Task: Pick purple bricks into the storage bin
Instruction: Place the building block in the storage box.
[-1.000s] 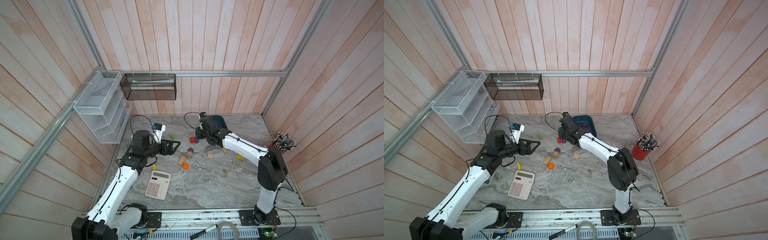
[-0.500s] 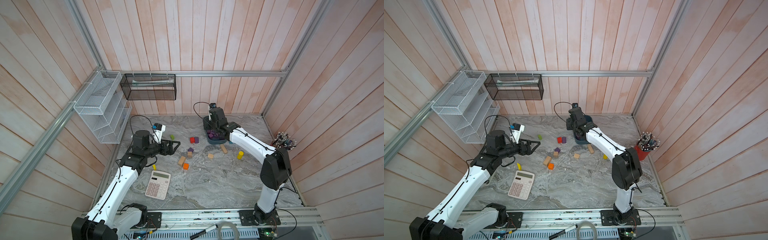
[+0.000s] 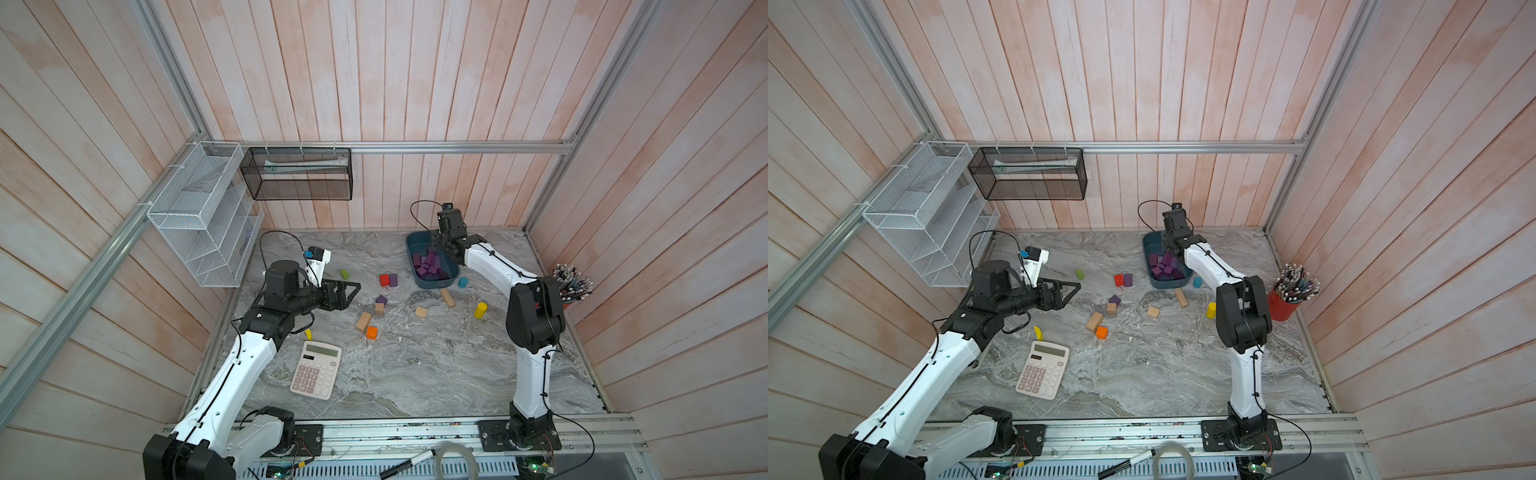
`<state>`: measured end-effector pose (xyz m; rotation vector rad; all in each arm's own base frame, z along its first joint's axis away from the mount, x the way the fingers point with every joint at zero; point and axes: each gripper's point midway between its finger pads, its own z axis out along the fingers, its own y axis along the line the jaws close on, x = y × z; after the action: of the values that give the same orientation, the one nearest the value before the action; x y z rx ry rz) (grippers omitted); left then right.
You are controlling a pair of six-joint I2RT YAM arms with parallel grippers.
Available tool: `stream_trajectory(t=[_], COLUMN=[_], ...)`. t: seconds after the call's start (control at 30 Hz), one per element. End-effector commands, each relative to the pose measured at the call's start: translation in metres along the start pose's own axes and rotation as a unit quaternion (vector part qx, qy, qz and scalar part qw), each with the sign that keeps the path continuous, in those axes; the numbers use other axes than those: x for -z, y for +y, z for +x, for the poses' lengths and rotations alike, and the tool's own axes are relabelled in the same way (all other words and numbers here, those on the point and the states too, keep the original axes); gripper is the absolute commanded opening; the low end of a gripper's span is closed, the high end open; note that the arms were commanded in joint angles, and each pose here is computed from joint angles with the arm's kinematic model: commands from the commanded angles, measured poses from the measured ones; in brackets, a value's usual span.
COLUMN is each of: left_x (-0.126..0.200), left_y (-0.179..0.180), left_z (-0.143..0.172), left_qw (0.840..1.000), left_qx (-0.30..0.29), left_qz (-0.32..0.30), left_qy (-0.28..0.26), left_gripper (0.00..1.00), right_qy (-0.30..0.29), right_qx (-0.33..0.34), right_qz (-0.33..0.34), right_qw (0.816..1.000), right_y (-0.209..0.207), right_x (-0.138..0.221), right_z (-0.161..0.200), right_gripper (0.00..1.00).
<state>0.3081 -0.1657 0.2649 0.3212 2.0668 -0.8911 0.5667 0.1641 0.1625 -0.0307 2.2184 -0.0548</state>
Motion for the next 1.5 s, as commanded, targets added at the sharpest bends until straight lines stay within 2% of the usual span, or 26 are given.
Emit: stream_trajectory(t=[0.0,0.57,1.47], left_x=[0.001,-0.001,-0.001], left_y=[0.002,0.003,0.005], left_z=[0.002,0.003,0.003], left_qw=[1.0,1.0,1.0], left_qx=[0.004,0.007,0.008], left_qz=[-0.002,-0.003,-0.005], left_qy=[-0.001,0.001,0.002], left_gripper=[0.95,0.95,0.95], right_qy=[-0.008,0.027,0.044], right_qx=[0.028,0.062,0.061], right_qz=[0.04,0.06,0.059], right_qw=[0.999,0.996,0.995], right_y=[-0.013,-0.012,-0.008], right_x=[-0.012,-0.06,-0.073], right_z=[-0.006,0.029,0.045], right_gripper=[0.29,0.29,0.34])
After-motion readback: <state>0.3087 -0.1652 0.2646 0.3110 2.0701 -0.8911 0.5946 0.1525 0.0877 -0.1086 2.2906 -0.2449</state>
